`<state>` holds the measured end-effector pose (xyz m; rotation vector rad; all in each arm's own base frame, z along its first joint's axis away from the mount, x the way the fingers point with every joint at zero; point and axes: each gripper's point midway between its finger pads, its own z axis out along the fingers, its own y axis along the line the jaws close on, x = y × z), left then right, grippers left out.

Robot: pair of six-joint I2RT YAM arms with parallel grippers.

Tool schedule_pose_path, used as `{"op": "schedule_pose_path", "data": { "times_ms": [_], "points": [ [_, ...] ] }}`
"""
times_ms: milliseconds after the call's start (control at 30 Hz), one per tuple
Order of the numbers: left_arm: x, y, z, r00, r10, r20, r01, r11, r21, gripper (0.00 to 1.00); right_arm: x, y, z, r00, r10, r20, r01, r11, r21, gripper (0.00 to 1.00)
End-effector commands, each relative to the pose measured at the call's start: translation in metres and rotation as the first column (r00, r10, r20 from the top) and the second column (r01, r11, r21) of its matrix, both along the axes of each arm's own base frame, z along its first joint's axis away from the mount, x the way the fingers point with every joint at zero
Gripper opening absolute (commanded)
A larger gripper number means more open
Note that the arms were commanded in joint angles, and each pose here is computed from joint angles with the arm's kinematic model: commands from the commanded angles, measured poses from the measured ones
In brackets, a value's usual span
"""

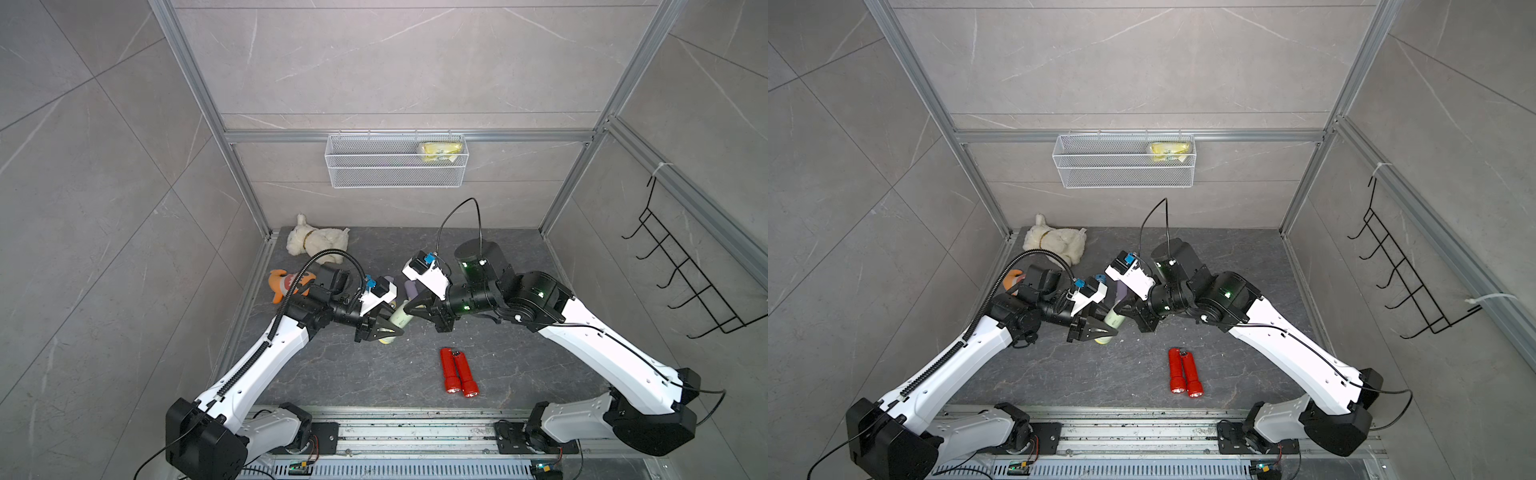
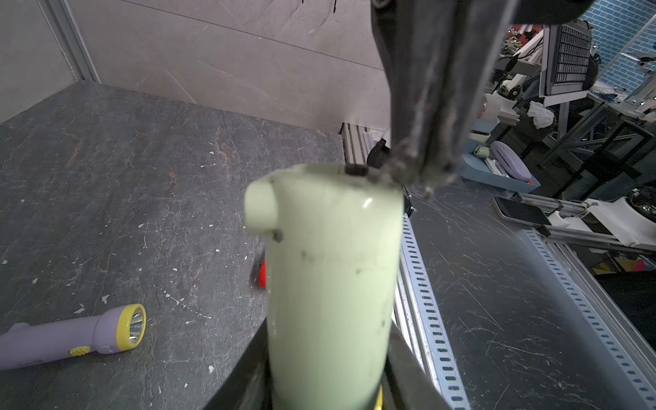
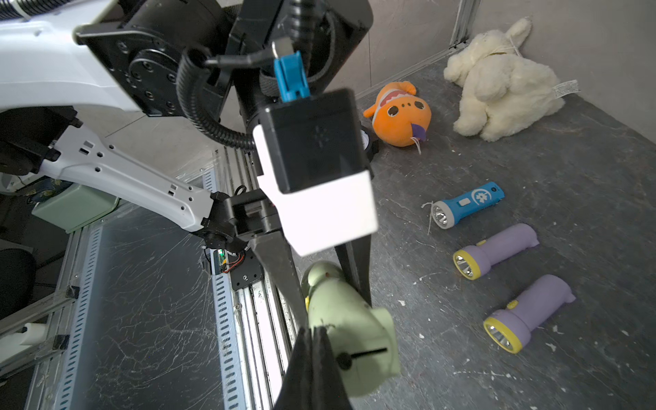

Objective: Close the plug at the bottom of the flashlight
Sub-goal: Close the plug of the flashlight.

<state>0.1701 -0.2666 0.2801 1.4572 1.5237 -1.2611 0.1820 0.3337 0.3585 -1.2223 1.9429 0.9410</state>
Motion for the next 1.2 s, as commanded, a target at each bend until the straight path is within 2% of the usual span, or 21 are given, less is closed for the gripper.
{"op": "schedule_pose_path", "data": {
  "times_ms": [0, 133, 167, 267, 433, 633, 900, 1167],
  "points": [
    [-0.001, -0.002, 0.021, 0.999, -0.032, 0.031, 0.034, 0.997, -0.064, 0.00, -0.017, -0.006, 0.029, 0.999, 0.042, 0.025, -0.044, 0.996, 0.075, 0.05],
    [-0.001, -0.003, 0.023, 0.999, -0.034, 0.032, 0.037, 0.997, -0.067, 0.00, -0.014, -0.016, 0.037, 0.997, -0.004, 0.075, -0.003, 0.996, 0.089, 0.38],
    [-0.001, -0.003, 0.023, 0.999, -0.034, 0.033, 0.036, 0.997, -0.067, 0.00, -0.008, -0.018, 0.034, 0.995, -0.034, 0.089, 0.028, 0.997, 0.072, 0.43],
    [-0.001, -0.002, 0.023, 0.999, -0.032, 0.034, 0.035, 0.997, -0.068, 0.00, 0.010, -0.019, 0.013, 0.990, -0.103, 0.091, 0.105, 0.994, -0.016, 0.46],
    [-0.001, -0.002, 0.023, 0.999, -0.032, 0.027, 0.034, 0.997, -0.067, 0.00, 0.018, -0.008, -0.013, 0.994, -0.094, 0.046, 0.098, 0.993, -0.074, 0.46],
    [-0.002, -0.002, 0.022, 0.999, -0.033, 0.026, 0.034, 0.997, -0.065, 0.00, 0.019, -0.005, -0.014, 0.995, -0.088, 0.046, 0.091, 0.994, -0.066, 0.45],
    [0.002, -0.001, 0.022, 0.999, -0.023, 0.038, 0.025, 0.998, -0.064, 0.00, 0.020, -0.003, -0.019, 0.996, -0.085, 0.032, 0.088, 0.993, -0.083, 0.39],
    [0.006, 0.001, 0.024, 0.999, -0.005, 0.047, 0.009, 0.997, -0.070, 0.00, 0.018, -0.003, -0.020, 0.997, -0.080, 0.019, 0.082, 0.993, -0.089, 0.23]
  ]
}}
